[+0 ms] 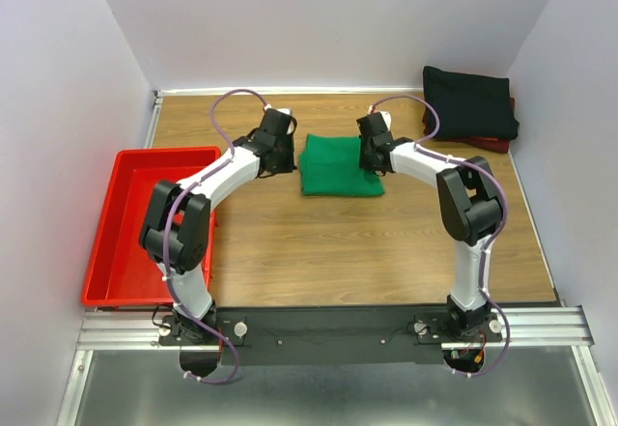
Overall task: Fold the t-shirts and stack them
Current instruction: Neatly place the folded tshirt to the corner
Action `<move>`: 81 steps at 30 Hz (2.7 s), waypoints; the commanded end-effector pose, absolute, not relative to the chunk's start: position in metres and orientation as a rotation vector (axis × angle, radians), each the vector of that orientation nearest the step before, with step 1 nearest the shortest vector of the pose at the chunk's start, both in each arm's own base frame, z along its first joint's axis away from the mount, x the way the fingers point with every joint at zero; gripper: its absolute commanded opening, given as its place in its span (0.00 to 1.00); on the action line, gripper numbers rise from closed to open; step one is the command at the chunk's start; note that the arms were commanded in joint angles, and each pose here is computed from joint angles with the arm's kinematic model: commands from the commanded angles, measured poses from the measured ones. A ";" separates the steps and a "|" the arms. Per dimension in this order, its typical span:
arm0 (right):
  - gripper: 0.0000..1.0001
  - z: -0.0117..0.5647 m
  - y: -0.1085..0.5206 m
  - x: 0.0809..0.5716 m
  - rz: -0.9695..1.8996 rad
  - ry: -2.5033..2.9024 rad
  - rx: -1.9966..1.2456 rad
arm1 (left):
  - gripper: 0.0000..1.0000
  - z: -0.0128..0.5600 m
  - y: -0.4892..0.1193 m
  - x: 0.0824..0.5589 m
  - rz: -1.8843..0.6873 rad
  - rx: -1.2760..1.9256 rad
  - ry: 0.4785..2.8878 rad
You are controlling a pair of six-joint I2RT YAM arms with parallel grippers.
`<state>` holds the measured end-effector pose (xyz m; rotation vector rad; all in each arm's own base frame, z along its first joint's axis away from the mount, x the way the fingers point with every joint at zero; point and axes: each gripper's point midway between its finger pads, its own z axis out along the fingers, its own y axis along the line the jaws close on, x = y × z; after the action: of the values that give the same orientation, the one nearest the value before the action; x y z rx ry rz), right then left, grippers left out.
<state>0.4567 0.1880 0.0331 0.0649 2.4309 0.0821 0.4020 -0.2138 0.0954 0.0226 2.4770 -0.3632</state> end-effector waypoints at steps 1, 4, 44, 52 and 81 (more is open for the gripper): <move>0.00 0.039 0.145 0.477 -0.273 2.379 -0.006 | 0.00 0.134 -0.200 0.408 -0.319 0.049 2.404; 0.00 0.057 0.135 0.497 -0.398 2.310 -0.040 | 0.00 0.137 -0.199 0.408 -0.319 0.057 2.398; 0.00 0.260 0.021 0.629 -0.715 1.914 -0.216 | 0.00 0.130 -0.193 0.409 -0.449 0.148 2.392; 0.00 0.287 0.011 0.625 -0.720 1.876 -0.199 | 0.00 0.126 -0.195 0.408 -0.469 0.160 2.403; 0.00 0.355 -0.054 0.602 -0.652 1.786 -0.080 | 0.00 0.117 -0.201 0.405 -0.506 0.173 2.423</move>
<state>0.6100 -0.0449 0.3220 -0.1227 1.8538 -0.6967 0.4065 -0.1987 0.1206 0.1521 2.4236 -0.4797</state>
